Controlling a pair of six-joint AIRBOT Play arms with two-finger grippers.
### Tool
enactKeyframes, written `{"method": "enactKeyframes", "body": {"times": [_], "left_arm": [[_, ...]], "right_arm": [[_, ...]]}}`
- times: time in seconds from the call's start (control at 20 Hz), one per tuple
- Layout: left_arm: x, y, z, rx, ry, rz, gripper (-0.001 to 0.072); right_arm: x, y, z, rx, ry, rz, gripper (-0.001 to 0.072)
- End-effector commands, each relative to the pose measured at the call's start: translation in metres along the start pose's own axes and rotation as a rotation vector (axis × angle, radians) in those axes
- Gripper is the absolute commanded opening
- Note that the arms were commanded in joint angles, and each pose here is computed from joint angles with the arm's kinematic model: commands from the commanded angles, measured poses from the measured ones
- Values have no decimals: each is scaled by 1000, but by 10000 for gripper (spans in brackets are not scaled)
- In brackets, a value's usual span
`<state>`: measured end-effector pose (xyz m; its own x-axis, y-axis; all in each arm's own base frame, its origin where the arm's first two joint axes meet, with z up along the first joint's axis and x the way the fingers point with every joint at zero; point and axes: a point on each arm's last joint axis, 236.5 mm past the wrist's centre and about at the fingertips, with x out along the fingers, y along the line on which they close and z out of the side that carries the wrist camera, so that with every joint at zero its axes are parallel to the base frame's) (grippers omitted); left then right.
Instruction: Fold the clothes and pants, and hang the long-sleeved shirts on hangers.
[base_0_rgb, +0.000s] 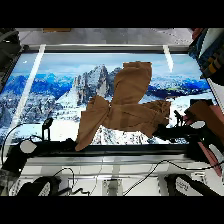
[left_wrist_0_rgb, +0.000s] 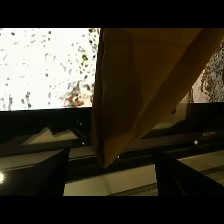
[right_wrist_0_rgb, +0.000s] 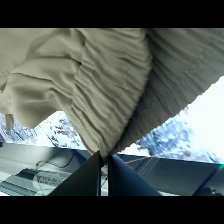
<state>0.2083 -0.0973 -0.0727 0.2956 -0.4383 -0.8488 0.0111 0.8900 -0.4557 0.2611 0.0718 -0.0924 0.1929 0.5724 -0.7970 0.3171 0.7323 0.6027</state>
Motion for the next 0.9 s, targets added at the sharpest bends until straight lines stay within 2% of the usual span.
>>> {"method": "enactKeyframes", "body": {"times": [0.0,0.05,0.15,0.2,0.3,0.7,0.75,0.85], "left_arm": [[4,0,6,105,-41,-6,469],[4,0,6,115,-41,-5,399],[4,0,6,116,-40,-5,401],[4,1,6,115,-39,-5,416],[6,2,2,111,-32,-5,540],[41,-6,-18,198,72,1,540],[46,-3,-19,189,82,9,506],[51,1,-22,175,109,16,270]], "right_arm": [[0,1,0,-2,-1,4,33],[0,1,1,-2,-2,4,32],[0,1,1,-2,-2,3,32],[0,1,1,-2,-2,4,32],[0,1,1,-2,-2,3,33],[0,1,2,0,-7,2,32],[0,1,2,0,-6,3,32],[0,2,2,2,-7,6,33]]}}
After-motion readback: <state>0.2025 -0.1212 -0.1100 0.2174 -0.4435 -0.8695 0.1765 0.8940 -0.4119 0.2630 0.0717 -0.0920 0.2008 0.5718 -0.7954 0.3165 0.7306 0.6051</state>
